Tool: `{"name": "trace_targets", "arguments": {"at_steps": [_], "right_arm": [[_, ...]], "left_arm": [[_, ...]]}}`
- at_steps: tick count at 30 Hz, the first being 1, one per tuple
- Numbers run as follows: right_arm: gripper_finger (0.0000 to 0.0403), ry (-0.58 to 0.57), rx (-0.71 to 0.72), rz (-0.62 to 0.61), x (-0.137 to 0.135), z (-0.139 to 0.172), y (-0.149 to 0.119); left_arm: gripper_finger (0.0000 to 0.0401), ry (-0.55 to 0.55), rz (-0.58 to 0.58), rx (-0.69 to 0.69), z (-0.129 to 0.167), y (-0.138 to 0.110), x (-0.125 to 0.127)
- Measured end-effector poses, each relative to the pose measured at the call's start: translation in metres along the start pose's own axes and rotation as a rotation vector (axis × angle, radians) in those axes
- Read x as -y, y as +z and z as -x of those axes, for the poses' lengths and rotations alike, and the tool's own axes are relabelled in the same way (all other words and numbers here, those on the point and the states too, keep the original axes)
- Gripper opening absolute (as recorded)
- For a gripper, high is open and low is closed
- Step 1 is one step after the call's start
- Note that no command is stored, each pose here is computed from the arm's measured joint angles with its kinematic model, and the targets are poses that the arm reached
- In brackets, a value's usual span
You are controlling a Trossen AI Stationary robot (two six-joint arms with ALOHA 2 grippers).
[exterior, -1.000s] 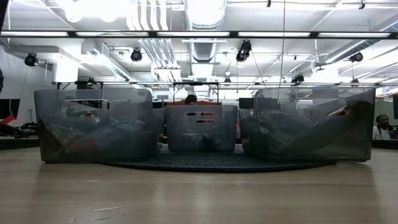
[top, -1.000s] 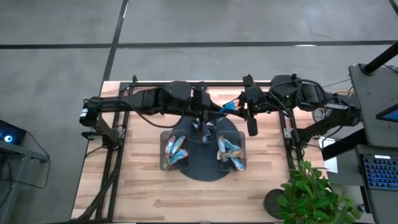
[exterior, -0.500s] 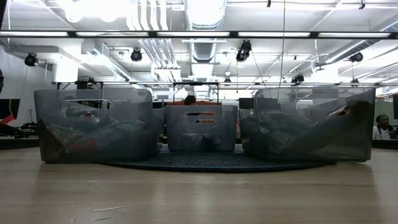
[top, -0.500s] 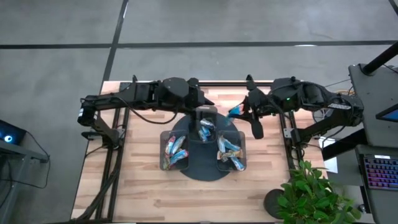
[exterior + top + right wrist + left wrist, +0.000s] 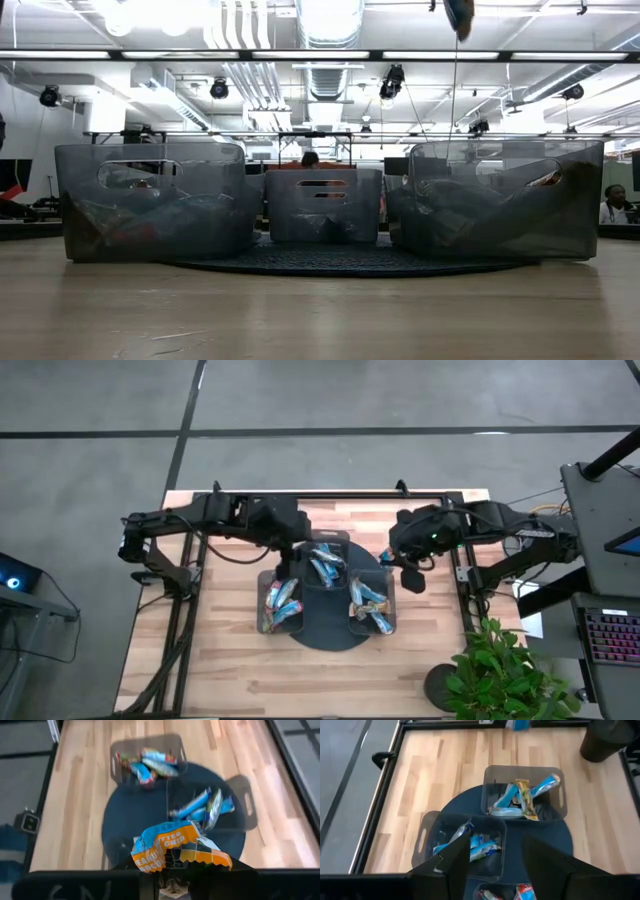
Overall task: Pick and place Granola Bars by type
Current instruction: Put the yellow granola bar into the bottom right black bin
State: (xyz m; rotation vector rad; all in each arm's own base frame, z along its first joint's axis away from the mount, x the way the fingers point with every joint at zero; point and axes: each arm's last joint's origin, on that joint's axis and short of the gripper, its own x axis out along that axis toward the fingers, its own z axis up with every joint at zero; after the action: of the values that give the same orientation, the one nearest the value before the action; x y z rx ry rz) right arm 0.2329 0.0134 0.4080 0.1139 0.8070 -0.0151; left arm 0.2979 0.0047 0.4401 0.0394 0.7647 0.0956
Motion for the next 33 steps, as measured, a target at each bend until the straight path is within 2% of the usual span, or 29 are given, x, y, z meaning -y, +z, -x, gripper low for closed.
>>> {"name": "trace_targets", "arguments": {"at_steps": [6,12,17,26,33], "right_arm": [[0.0053,0.046,-0.124,-0.036,0.001,-0.028,-0.020],[0.0053,0.039,-0.190,-0.082,0.003,-0.055,-0.039],[0.0053,0.100,-0.194,-0.096,0.003,-0.078,-0.050],[0.0058,0.111,-0.199,-0.130,0.005,-0.107,-0.066],[0.0105,0.108,-0.217,-0.164,0.005,-0.121,-0.073]], "left_arm": [[0.0130,0.000,-0.003,0.006,0.014,-0.004,-0.001],[0.0056,0.007,-0.004,0.010,0.034,-0.011,-0.003],[0.0007,0.009,-0.001,0.038,0.053,-0.019,-0.005],[0.0000,0.018,0.038,0.058,0.077,-0.048,-0.007],[0.0000,0.055,0.082,0.053,0.087,-0.073,-0.009]]}}
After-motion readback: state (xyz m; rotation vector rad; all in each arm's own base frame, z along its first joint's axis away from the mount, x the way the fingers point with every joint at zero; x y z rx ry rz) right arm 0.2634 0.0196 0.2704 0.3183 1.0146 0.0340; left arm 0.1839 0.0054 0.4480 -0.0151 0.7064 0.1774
